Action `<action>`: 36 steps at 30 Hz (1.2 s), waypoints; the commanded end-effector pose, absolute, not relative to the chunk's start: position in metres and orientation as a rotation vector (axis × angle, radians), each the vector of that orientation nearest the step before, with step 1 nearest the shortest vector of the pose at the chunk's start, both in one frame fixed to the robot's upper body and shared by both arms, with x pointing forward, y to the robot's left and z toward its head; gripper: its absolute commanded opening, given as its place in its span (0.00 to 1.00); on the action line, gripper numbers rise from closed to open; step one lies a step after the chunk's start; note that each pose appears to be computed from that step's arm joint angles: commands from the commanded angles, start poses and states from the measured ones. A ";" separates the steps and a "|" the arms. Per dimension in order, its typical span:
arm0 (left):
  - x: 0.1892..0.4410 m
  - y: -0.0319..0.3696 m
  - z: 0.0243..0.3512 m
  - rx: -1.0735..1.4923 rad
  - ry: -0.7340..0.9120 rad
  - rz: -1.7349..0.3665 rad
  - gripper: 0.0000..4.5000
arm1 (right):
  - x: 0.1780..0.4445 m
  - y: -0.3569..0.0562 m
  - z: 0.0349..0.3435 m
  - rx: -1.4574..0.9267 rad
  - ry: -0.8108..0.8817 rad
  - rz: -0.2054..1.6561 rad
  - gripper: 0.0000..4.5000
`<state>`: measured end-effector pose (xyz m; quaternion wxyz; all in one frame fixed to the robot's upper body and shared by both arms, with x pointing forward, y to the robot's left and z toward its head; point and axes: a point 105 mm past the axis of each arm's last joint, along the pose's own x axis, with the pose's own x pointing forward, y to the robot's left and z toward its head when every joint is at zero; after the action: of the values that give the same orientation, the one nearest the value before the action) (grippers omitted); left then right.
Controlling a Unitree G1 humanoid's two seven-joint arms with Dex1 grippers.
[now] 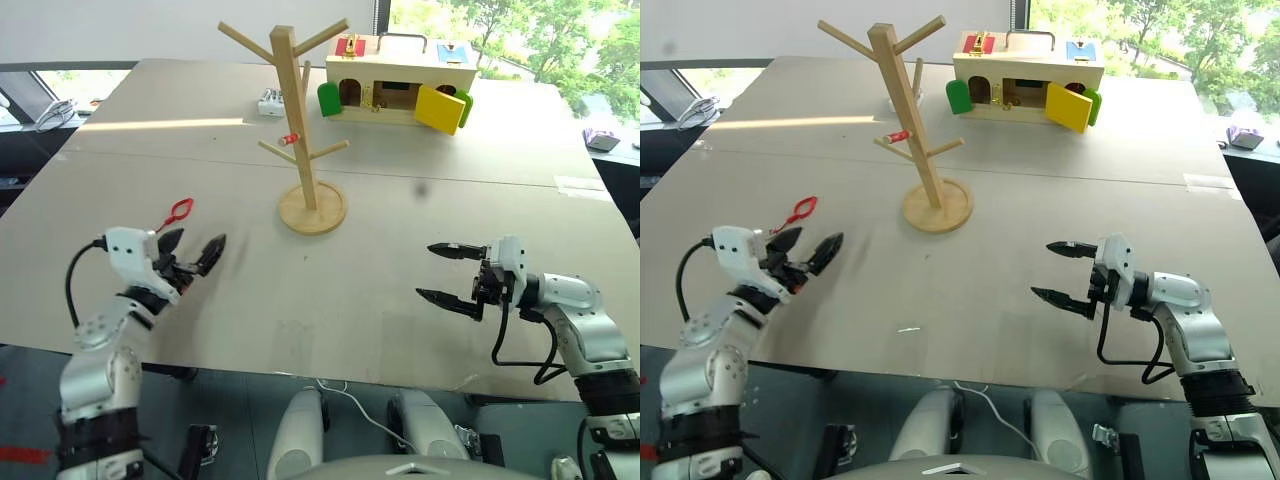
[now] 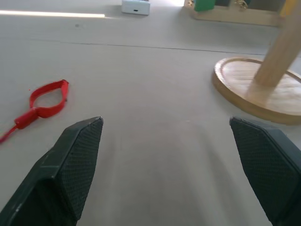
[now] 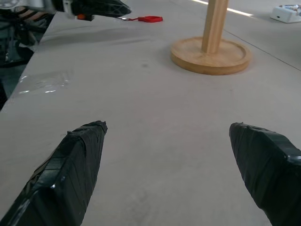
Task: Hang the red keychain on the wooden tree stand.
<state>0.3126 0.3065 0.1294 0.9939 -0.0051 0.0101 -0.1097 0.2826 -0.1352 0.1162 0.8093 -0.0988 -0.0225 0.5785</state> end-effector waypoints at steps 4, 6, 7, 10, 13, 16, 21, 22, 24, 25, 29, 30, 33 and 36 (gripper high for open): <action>0.328 0.354 0.144 0.100 0.067 -0.164 1.00 | 0.285 -0.126 0.129 -0.209 -0.127 1.205 0.99; 0.332 0.360 0.146 0.121 0.078 -0.163 1.00 | 0.284 -0.124 0.129 -0.206 -0.129 1.201 0.99; 0.334 0.363 0.147 0.134 0.086 -0.160 1.00 | 0.284 -0.123 0.128 -0.207 -0.129 1.201 0.99; 0.343 0.371 0.150 0.146 0.104 -0.154 1.00 | 0.284 -0.122 0.128 -0.205 -0.134 1.187 0.99; 0.352 0.371 0.148 0.166 0.128 -0.171 1.00 | 0.284 -0.122 0.129 -0.206 -0.141 1.172 0.99; 0.361 0.369 0.145 0.164 0.146 -0.183 1.00 | 0.286 -0.123 0.131 -0.206 -0.146 1.152 0.99; 0.367 0.366 0.137 0.176 0.184 -0.205 1.00 | 0.285 -0.123 0.132 -0.209 -0.151 1.137 0.99; 0.368 0.366 0.136 0.174 0.185 -0.203 1.00 | 0.285 -0.124 0.132 -0.209 -0.153 1.131 0.99; 0.368 0.368 0.134 0.177 0.193 -0.199 1.00 | 0.286 -0.125 0.133 -0.208 -0.155 1.120 0.99; 0.367 0.369 0.133 0.182 0.201 -0.196 1.00 | 0.286 -0.125 0.134 -0.208 -0.156 1.116 0.99; 0.366 0.374 0.130 0.185 0.216 -0.177 1.00 | 0.283 -0.126 0.134 -0.207 -0.155 1.113 0.99; 0.365 0.375 0.130 0.184 0.217 -0.176 1.00 | 0.283 -0.126 0.135 -0.207 -0.155 1.113 0.99; 0.364 0.377 0.126 0.179 0.228 -0.170 1.00 | 0.282 -0.126 0.135 -0.207 -0.154 1.114 0.99; 0.363 0.378 0.123 0.172 0.235 -0.165 1.00 | 0.283 -0.126 0.136 -0.208 -0.156 1.114 0.99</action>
<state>0.3648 0.3691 0.1155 0.9850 0.0774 0.1219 -0.0939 0.2850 -0.1252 0.1223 0.8442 -0.0894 -0.0484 0.5263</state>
